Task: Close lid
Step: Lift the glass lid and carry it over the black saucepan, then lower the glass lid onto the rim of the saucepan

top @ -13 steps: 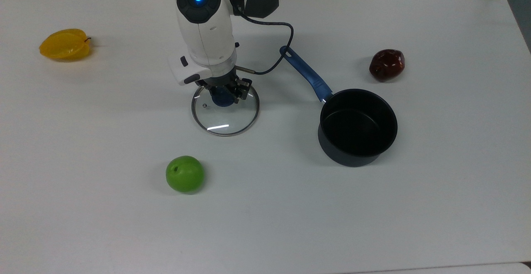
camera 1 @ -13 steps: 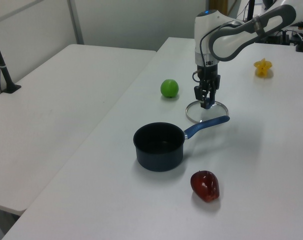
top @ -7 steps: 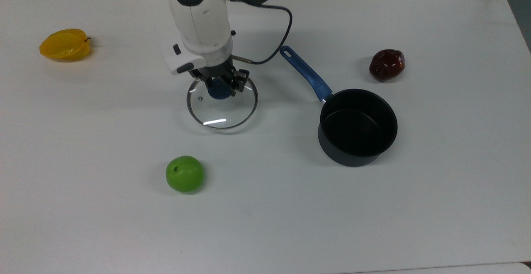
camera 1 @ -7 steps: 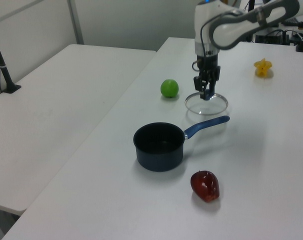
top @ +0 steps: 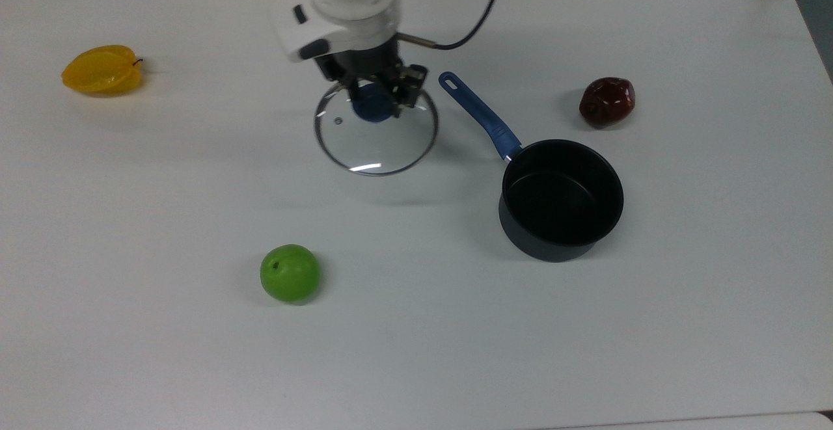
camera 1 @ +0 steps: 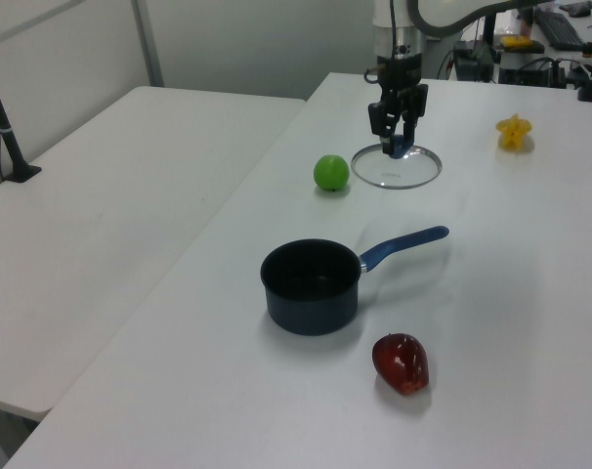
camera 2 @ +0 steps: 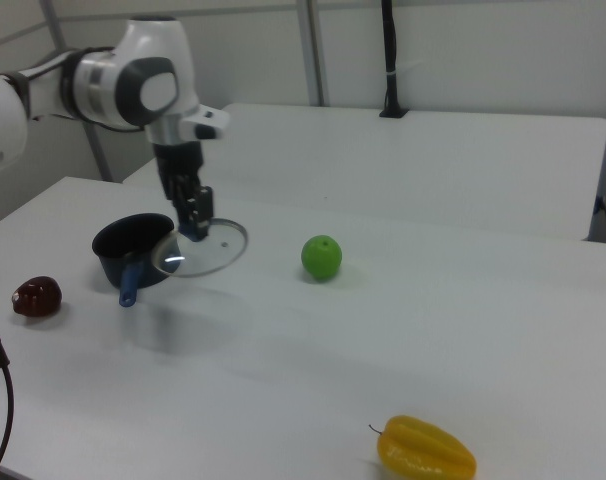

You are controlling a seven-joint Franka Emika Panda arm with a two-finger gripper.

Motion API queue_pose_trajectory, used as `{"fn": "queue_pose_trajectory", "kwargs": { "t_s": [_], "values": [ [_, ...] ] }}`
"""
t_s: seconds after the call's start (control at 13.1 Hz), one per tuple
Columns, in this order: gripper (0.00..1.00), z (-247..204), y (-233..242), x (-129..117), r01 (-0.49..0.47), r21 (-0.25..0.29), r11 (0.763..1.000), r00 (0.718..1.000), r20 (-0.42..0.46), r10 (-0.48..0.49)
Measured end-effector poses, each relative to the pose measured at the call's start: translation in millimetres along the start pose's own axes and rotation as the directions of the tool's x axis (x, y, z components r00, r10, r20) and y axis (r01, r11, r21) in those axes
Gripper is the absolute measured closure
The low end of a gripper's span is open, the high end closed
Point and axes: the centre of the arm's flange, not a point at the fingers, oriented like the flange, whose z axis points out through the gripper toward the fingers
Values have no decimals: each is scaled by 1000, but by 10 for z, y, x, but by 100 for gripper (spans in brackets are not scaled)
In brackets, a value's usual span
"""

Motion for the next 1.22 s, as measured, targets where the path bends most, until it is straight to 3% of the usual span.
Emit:
{"fn": "queue_pose_trajectory", "kwargs": {
  "t_s": [0.38, 0.76, 0.99, 1.22],
  "values": [
    [40, 110, -1184, -401, -28, -1, 1000, 1000, -10, 28],
    [40, 324, -1891, -694, -1, -5, 1000, 1000, -14, 1],
    [40, 569, -2180, -671, -15, 21, 1000, 999, -47, 16],
    [40, 538, -2257, -666, -33, 47, 998, 997, -71, 37]
  ]
}}
